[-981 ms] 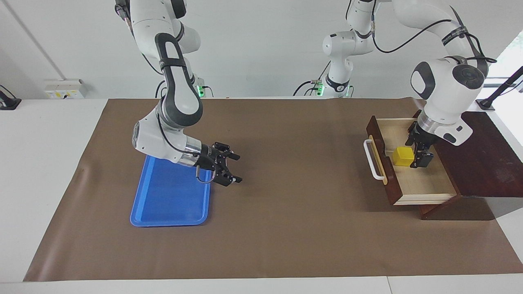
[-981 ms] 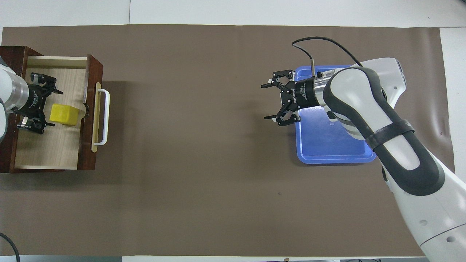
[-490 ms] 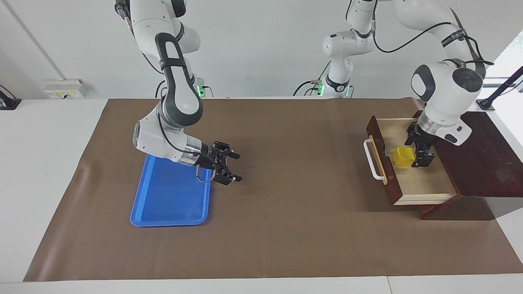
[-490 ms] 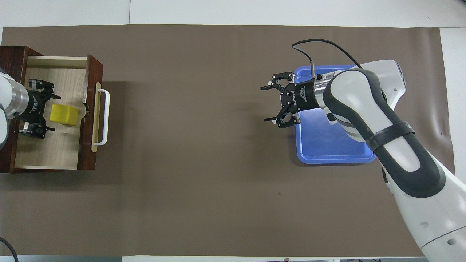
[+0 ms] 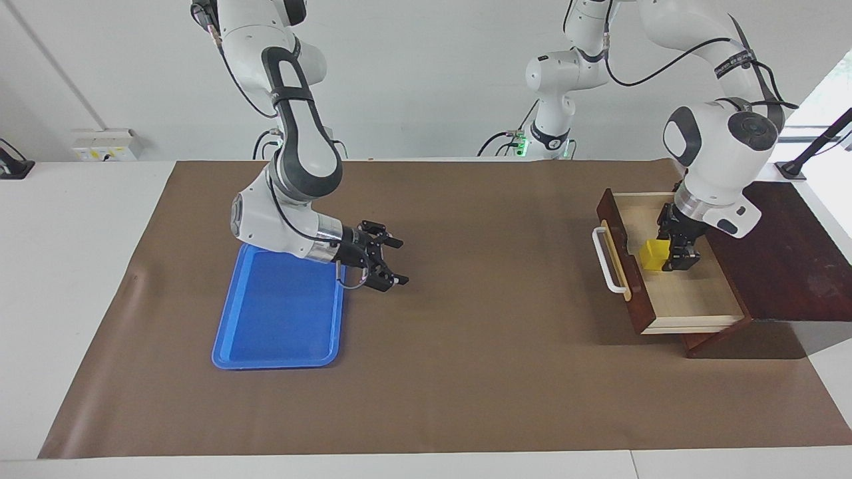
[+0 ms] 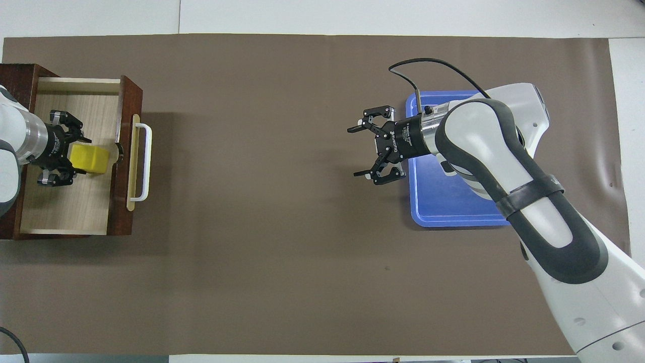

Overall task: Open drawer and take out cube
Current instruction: 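Lift the cube with the left gripper while the right gripper approaches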

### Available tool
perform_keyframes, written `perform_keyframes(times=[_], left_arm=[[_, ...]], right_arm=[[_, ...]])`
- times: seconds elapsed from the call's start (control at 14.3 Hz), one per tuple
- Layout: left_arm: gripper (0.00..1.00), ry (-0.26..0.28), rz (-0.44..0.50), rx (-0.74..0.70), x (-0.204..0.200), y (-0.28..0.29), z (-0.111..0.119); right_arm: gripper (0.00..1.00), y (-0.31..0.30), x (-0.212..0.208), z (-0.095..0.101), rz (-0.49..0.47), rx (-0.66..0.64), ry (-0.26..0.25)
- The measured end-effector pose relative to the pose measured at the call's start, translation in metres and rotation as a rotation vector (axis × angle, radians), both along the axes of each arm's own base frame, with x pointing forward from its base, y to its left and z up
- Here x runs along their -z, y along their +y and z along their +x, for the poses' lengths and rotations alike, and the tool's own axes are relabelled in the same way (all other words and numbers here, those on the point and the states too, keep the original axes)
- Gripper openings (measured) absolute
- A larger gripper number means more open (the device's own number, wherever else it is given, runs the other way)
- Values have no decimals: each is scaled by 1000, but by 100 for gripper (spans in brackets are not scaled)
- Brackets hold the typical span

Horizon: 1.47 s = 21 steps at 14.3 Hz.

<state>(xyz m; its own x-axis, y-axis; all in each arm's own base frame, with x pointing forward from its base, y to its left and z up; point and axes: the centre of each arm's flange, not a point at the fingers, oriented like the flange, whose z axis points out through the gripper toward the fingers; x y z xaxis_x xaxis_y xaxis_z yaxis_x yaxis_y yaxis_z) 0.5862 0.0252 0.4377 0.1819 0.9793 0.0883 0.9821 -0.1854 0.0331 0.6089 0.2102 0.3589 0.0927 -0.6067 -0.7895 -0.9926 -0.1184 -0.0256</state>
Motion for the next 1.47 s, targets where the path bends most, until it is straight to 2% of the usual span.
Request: perform_keyframes(times=[0.21,0.35,0.49,0.63,0.7,0.91,1.05,1.26,1.47], left_arm=[[55,-13,0,4,-13,-3,5],[55,-4,-20,0,-38,-11,13],[55,18,-41,-2,-70,-40,23],[55,49,-40,7,-88,-96,26],[55,55,-40,-12,-89,-126,24],[55,57,-49,-203,-76,-203,13],[55,44,-56,-280,-67,-255,2],[55,13,-77,-327,-60,-309,-13],[55,28,-68,-284,-46,-349,-29]], right_arm=[[100,0,0,0,0,0,1],[100,0,0,0,0,3,5],[100,-2,0,0,-1,9,8],[100,-3,0,1,-2,13,10],[100,-3,0,1,-2,14,11],[100,-3,1,0,-2,13,14],[100,-3,1,0,-2,14,15],[100,-1,1,0,-3,20,26],[100,3,1,-1,-5,21,31]])
